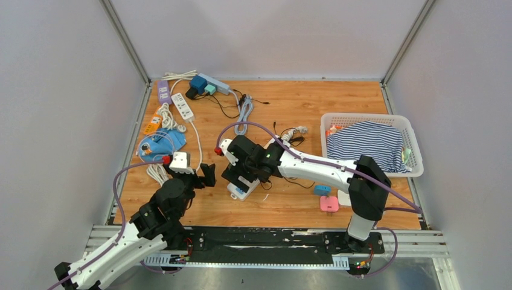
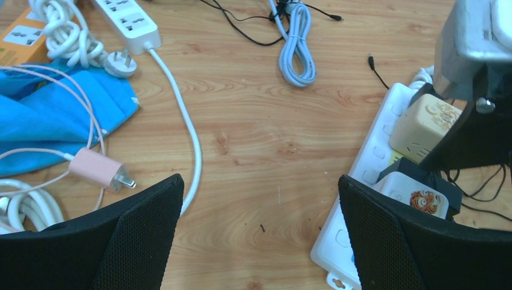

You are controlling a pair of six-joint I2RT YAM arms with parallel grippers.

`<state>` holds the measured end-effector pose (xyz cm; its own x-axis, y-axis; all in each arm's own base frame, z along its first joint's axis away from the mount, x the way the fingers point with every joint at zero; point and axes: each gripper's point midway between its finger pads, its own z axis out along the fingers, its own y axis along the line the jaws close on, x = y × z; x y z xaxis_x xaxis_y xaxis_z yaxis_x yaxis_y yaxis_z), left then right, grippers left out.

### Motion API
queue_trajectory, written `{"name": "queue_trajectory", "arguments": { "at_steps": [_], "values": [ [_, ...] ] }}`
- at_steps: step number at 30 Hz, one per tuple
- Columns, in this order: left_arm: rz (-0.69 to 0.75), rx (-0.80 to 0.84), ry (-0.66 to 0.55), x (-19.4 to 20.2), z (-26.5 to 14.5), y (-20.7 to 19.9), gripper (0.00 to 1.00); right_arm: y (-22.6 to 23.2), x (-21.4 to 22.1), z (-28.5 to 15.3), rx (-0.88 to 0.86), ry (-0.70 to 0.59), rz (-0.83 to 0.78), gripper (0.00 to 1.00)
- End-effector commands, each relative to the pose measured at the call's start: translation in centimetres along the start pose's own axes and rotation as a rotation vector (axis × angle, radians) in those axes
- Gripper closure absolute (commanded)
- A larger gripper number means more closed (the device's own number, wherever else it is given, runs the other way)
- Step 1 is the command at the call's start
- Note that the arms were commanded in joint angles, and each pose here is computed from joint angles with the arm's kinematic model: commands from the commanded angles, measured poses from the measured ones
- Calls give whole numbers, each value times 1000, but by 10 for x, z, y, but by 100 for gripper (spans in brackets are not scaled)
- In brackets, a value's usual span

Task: Pull the plug off the socket
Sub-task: Remove the plug from the socket.

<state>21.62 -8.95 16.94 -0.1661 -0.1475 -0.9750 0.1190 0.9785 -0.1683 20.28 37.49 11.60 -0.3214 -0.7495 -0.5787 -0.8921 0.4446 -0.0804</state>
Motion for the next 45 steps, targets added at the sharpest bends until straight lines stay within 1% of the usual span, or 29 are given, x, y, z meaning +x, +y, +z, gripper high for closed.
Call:
{"name": "queue_trajectory", "arguments": {
  "at_steps": [1, 7, 10, 16, 19, 21, 25, 27, 28, 31, 36, 39, 45],
  "values": [
    [-37, -88, -23, 2, -2, 17, 0, 10, 10, 11, -17, 38, 4, 7],
    [-47, -96, -34, 2, -3, 20, 0, 7, 23, 24, 7, 83, -3, 11],
    [-48, -93, -32, 3, -3, 19, 0, 3, 27, 27, 35, 96, -35, 20],
    [-52, -75, -26, 4, -3, 16, 0, -10, 33, 27, 86, 106, -113, 44],
    [-45, -42, -17, 7, -3, 11, 0, -13, 39, 27, 61, 116, -150, 66],
    [-43, -23, -10, 9, -2, 7, 0, -18, 45, 28, 35, 127, -162, 78],
    [-49, 20, 4, 14, -2, -1, 0, -31, 56, 27, -2, 151, -187, 88],
    [-56, 51, 9, 16, -2, -6, 0, -35, 61, 25, -55, 157, -220, 95],
    [-57, 69, 12, 17, -2, -10, 0, -41, 63, 23, -53, 160, -228, 98],
    [-54, 135, 30, 26, -1, -22, 0, -48, 72, 18, -125, 171, -291, 100],
    [-75, 262, 76, 42, 0, -49, 0, -60, 86, 8, -230, 193, -316, 100],
    [-105, 341, 115, 51, 1, -68, 0, -64, 90, 4, -258, 188, -325, 100],
    [-141, 358, 219, 67, 8, -86, 0, -70, 98, 4, -291, 194, -313, 100]
  ]
}}
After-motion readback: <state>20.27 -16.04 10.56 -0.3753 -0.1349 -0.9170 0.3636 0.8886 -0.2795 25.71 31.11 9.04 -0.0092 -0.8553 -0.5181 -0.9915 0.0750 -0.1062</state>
